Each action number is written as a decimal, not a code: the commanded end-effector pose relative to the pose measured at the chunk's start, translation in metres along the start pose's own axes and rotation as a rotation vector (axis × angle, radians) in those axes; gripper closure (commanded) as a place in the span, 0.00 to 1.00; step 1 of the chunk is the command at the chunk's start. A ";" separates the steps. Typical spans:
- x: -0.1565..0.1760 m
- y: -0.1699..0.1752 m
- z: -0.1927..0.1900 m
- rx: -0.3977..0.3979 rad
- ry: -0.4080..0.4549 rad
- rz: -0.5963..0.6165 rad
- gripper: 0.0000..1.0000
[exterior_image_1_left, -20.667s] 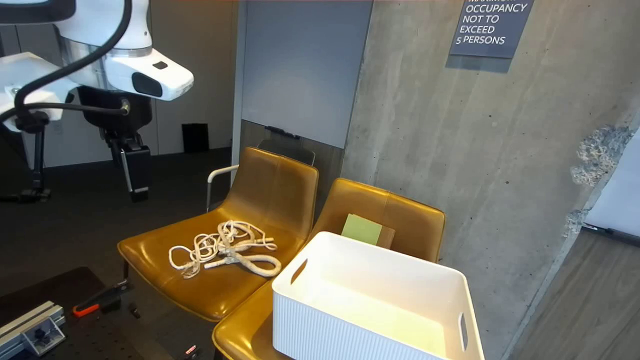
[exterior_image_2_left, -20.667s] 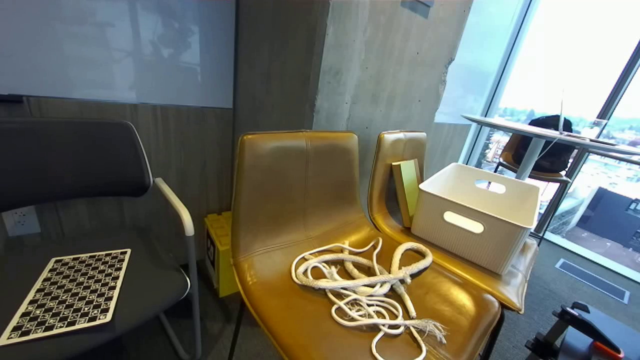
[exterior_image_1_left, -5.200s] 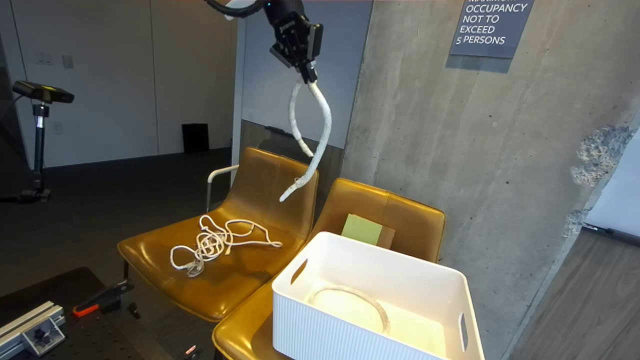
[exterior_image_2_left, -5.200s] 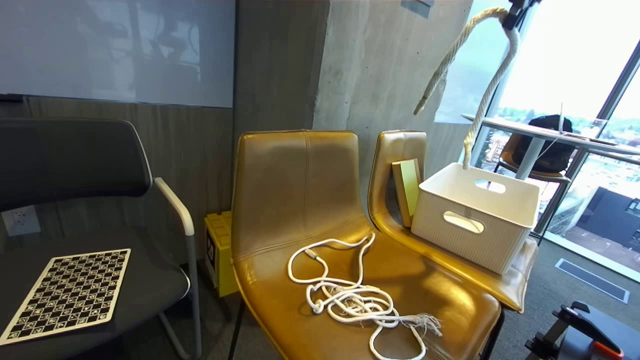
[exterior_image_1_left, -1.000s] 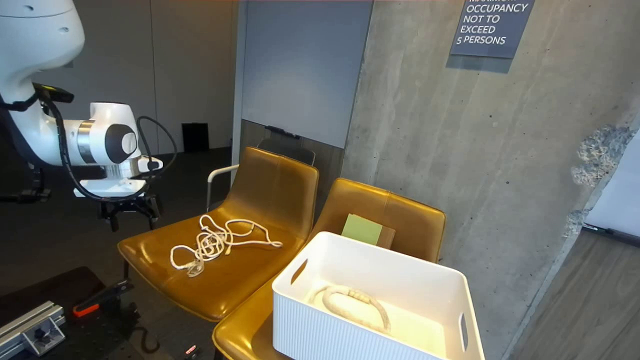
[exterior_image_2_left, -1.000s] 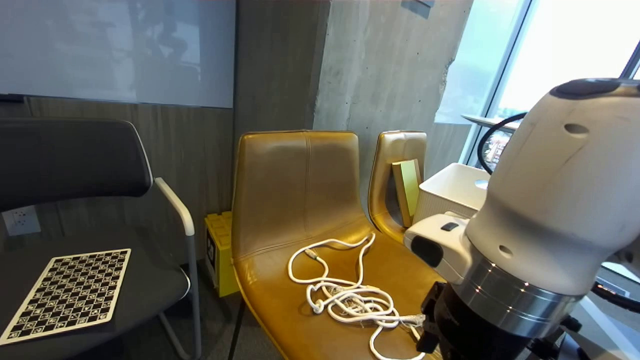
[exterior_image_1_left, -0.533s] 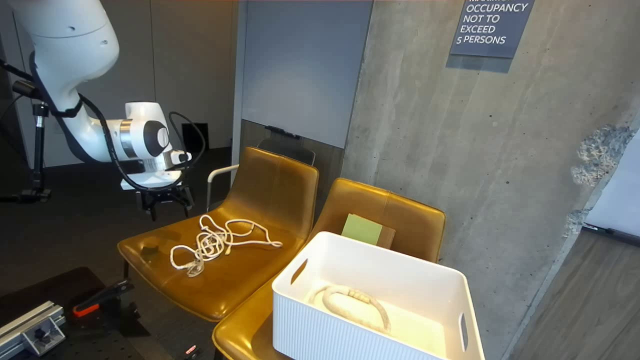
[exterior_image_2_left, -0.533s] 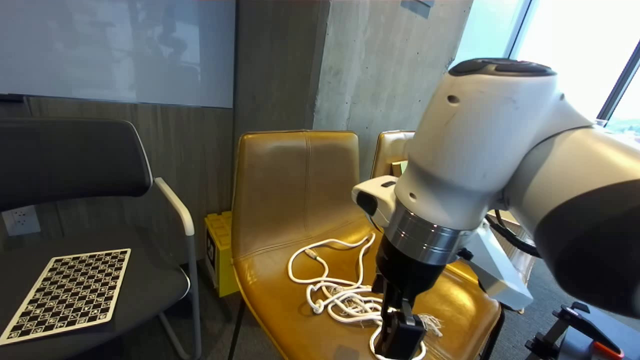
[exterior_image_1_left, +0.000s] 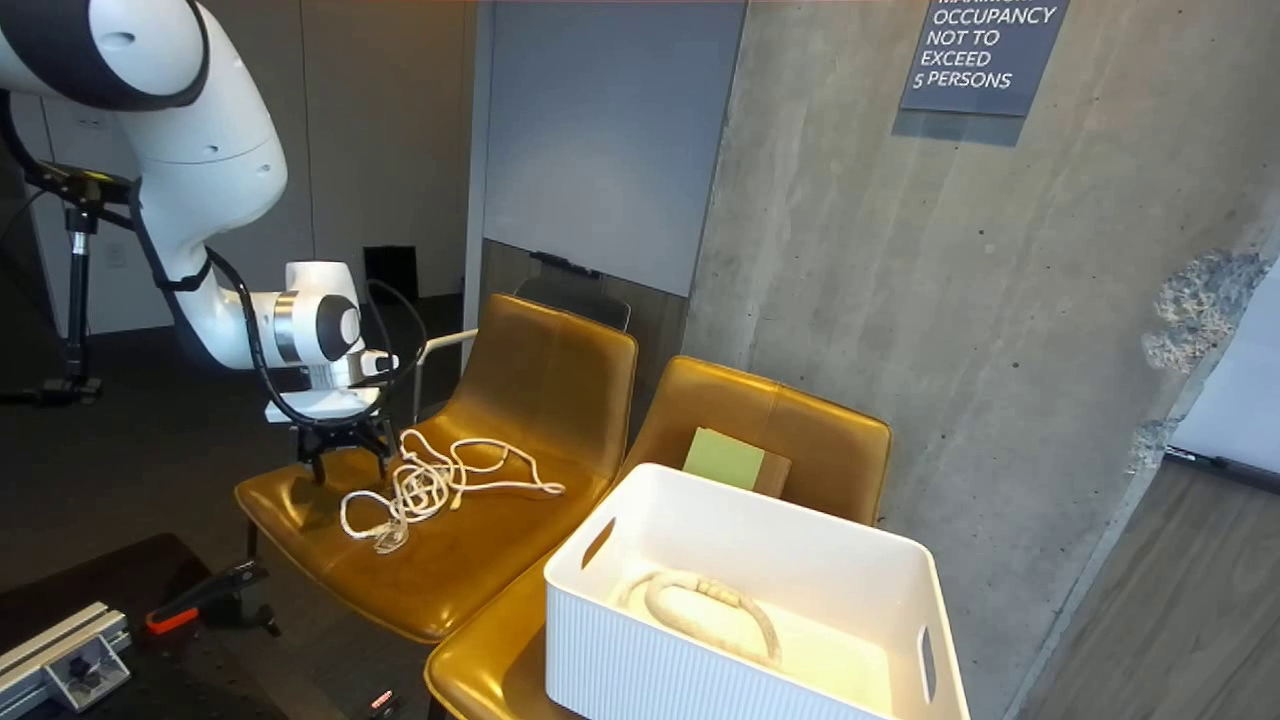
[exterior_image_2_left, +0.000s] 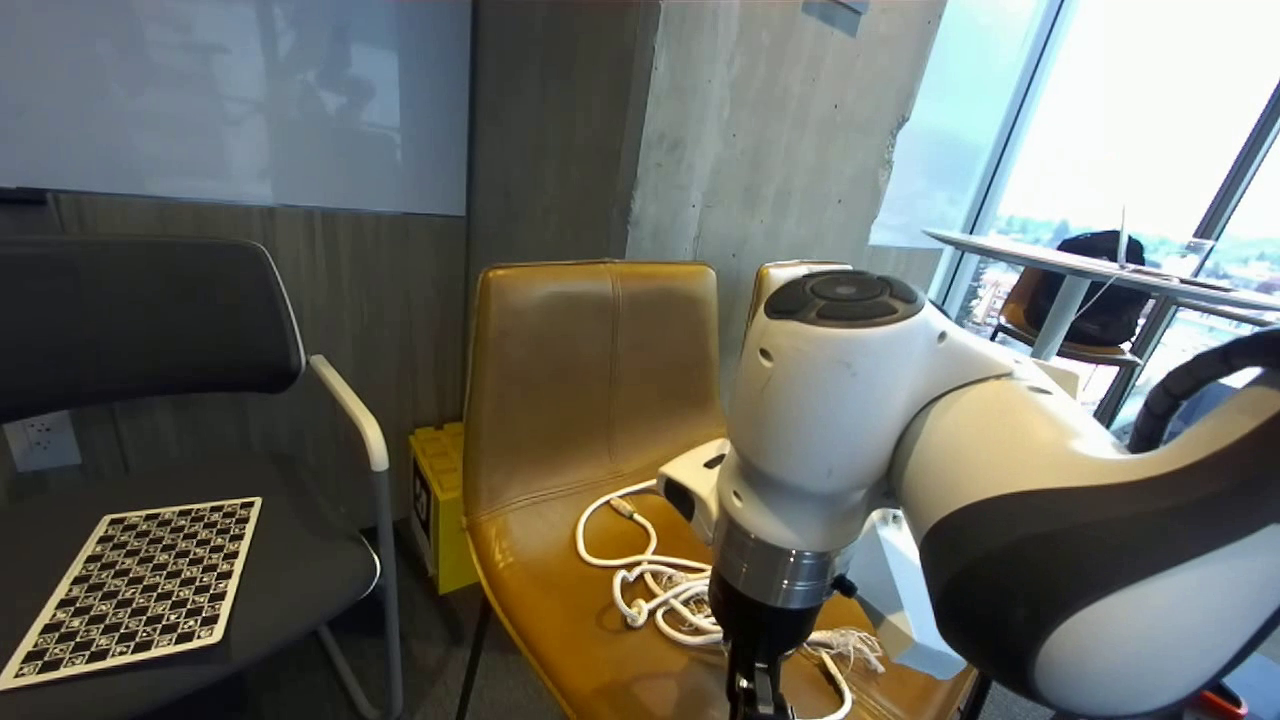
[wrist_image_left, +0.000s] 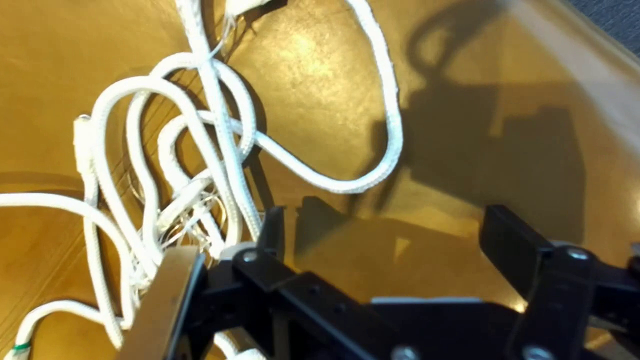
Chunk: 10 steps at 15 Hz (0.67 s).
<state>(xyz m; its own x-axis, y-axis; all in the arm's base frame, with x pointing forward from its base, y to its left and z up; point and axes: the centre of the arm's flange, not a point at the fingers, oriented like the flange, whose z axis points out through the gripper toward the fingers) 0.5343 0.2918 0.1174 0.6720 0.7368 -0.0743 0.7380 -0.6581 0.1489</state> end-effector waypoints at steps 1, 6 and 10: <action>0.003 0.012 0.010 0.001 -0.031 0.019 0.00; -0.009 0.040 0.029 -0.008 -0.071 0.056 0.00; -0.025 0.036 0.061 0.055 -0.122 0.097 0.00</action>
<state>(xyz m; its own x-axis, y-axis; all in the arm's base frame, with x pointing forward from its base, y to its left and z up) 0.5525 0.2446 0.0923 0.7315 0.6682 -0.1354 0.6818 -0.7154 0.1527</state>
